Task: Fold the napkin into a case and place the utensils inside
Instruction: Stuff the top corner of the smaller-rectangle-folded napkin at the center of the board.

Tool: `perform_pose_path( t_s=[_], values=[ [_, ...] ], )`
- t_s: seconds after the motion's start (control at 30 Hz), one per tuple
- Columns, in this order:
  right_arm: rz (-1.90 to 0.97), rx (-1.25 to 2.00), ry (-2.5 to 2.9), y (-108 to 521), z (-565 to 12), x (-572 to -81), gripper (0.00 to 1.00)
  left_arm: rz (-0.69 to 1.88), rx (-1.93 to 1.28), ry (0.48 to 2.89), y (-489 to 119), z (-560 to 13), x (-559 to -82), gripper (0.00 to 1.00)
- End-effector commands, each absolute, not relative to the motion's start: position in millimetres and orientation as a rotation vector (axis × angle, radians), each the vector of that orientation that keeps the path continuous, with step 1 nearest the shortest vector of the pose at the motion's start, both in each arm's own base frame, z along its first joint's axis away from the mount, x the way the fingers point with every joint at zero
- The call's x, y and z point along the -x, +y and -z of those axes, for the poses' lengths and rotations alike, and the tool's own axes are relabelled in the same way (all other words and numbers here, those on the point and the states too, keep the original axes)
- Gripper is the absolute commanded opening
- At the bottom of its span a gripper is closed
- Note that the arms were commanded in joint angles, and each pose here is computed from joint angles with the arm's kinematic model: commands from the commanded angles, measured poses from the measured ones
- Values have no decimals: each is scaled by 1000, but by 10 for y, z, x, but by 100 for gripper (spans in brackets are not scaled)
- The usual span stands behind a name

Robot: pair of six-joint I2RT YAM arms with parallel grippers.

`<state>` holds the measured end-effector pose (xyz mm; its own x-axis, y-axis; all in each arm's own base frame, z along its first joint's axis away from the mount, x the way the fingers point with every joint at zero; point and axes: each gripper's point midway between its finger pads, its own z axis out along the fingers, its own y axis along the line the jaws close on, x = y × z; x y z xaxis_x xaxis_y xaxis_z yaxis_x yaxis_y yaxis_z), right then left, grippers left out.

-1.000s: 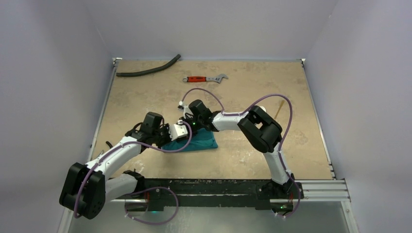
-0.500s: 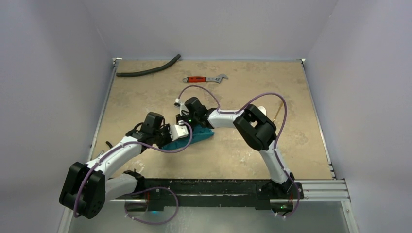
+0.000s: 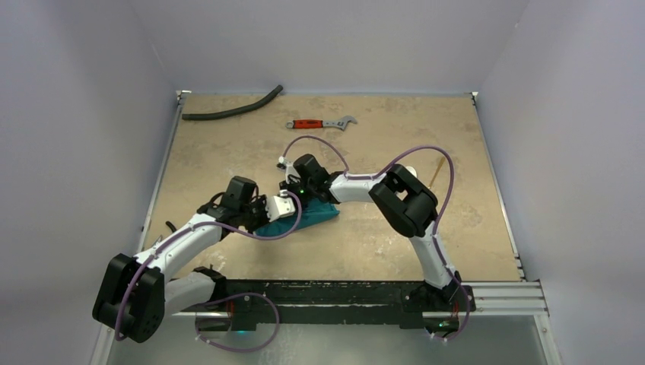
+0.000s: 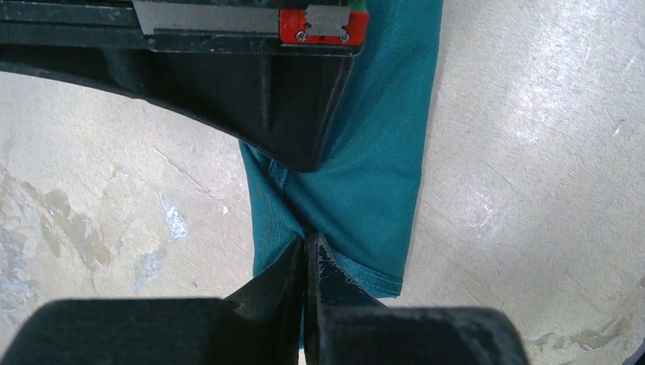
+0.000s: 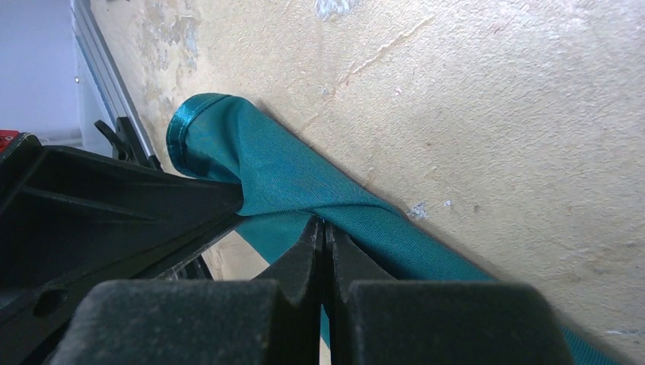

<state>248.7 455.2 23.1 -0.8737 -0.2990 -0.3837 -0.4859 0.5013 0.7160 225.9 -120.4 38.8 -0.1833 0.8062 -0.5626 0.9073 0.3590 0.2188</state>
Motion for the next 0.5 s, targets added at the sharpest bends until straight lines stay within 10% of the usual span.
perform_pose_path(
  t_s=[0.0,0.47],
  values=[
    [-1186,670,2563,4391,-90,-2560,0,273,-1520,1999,-1266,-381,-2169,0],
    [-1323,710,2415,4752,-641,-2643,0,307,-1625,1926,-1324,-265,-2104,0]
  ],
)
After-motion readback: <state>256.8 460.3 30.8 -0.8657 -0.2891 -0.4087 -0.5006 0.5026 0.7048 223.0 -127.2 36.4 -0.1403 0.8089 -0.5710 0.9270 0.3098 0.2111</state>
